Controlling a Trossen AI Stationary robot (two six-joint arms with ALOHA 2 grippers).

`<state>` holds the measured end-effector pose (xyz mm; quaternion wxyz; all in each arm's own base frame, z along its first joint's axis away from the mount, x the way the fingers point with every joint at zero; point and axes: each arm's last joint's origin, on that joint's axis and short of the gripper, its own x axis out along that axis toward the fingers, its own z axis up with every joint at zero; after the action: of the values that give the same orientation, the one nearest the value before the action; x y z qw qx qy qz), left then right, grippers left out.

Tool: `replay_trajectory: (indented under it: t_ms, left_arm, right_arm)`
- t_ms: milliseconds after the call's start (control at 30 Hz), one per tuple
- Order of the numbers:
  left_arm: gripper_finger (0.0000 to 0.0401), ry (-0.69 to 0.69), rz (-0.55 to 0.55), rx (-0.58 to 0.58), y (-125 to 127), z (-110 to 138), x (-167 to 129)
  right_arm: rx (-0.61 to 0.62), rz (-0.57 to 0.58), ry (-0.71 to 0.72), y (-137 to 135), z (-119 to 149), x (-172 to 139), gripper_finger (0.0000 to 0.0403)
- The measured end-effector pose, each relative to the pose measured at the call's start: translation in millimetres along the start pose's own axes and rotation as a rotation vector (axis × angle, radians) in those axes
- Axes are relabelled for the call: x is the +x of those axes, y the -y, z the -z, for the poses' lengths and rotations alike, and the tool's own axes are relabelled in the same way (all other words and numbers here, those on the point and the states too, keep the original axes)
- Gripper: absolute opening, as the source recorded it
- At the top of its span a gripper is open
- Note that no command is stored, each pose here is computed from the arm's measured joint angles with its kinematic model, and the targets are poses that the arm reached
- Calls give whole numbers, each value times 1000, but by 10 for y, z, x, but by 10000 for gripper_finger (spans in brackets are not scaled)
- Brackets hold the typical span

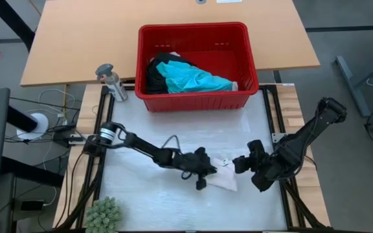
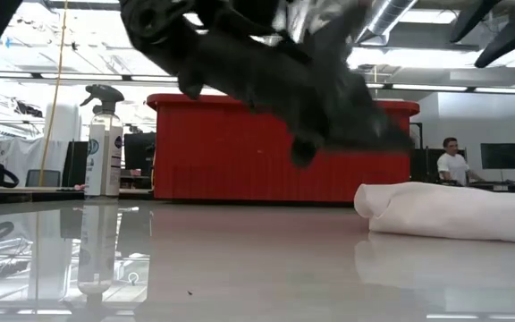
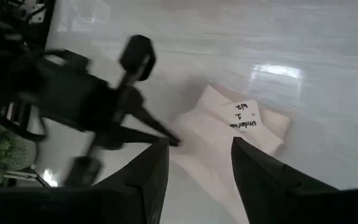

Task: Fold Laundry from Bin
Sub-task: Move the white underwear to the bottom right of the table

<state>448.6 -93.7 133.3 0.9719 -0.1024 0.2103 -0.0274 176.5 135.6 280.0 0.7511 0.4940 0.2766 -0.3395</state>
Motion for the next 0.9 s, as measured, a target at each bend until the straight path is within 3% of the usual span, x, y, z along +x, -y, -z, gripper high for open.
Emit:
replay_trajectory:
  t_ms: [133,200,433,600,767,900]
  left_arm:
    - [0,-95,-116,71,106,86,263]
    - [0,-141,-123,70,132,132,395]
    - [0,-156,-36,-11,409,33,743]
    - [0,-122,93,-22,706,-57,903]
    - [0,-41,192,16,967,-236,945]
    - [0,-67,183,53,1017,-420,889]
  right_arm:
    - [-30,-14,-15,13,50,-37,195]
    - [-39,-34,-30,21,88,-75,195]
    - [-60,-151,-42,62,168,-278,195]
    - [-74,-212,-33,95,198,-385,195]
    - [-90,-215,-38,112,229,-404,195]
    - [-108,-224,-22,120,240,-414,195]
